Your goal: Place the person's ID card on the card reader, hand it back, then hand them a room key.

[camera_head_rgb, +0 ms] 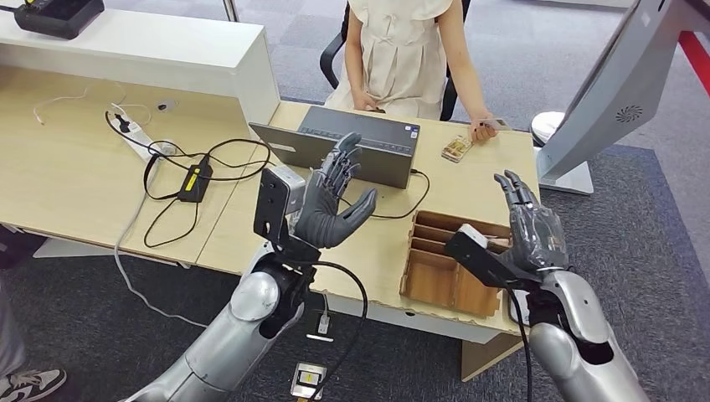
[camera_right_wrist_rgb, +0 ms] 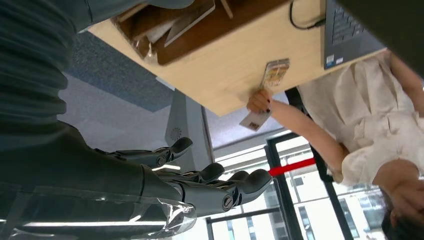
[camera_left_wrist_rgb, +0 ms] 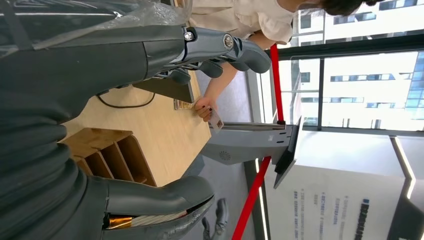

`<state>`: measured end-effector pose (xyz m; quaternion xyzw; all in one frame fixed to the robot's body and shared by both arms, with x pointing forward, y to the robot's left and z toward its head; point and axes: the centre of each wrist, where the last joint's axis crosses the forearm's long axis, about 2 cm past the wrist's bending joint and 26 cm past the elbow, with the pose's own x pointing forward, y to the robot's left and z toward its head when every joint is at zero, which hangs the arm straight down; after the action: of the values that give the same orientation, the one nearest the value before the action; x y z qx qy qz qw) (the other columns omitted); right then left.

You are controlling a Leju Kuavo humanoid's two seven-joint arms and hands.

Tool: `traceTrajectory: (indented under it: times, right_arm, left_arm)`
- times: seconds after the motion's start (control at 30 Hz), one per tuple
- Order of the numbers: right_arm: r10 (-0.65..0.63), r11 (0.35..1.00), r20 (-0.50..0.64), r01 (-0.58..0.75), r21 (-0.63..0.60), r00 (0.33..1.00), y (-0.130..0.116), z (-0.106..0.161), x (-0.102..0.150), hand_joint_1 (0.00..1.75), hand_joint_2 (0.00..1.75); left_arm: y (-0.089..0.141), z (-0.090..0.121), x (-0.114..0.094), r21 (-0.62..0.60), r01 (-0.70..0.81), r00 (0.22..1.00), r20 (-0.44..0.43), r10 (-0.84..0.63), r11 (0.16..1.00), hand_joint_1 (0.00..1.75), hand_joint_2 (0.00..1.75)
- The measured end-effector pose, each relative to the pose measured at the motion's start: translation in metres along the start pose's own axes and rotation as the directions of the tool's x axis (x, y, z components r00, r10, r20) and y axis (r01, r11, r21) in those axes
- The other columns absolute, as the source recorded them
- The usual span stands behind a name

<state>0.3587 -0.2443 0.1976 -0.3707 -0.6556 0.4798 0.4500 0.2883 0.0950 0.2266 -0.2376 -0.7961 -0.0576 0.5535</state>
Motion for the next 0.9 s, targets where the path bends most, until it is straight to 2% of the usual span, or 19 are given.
traceTrajectory:
  times: [0.17,0.33,0.7,0.9]
  right_arm:
    - [-0.007,0.996,0.002,0.007,0.09,1.0,0.017,0.002,0.01,0.0,1.75]
    - [-0.011,0.993,0.004,0.011,0.118,1.0,0.027,0.003,0.015,0.0,1.75]
    - [-0.006,0.993,-0.014,0.008,0.12,1.0,0.04,0.009,0.015,0.0,1.75]
    - [-0.013,0.998,-0.03,0.015,0.062,0.999,0.042,0.01,0.013,0.0,1.75]
  left_arm:
    - [-0.001,0.0,0.0,0.006,-0.001,1.0,-0.011,0.001,1.0,0.0,1.75]
    - [-0.001,0.0,0.0,0.008,0.002,1.0,-0.018,-0.002,1.0,0.0,1.75]
    - [-0.001,0.002,-0.003,-0.011,0.012,0.999,-0.034,-0.012,1.0,0.0,1.75]
    - [-0.003,0.003,-0.004,-0.035,0.009,0.999,-0.049,-0.01,0.999,0.0,1.75]
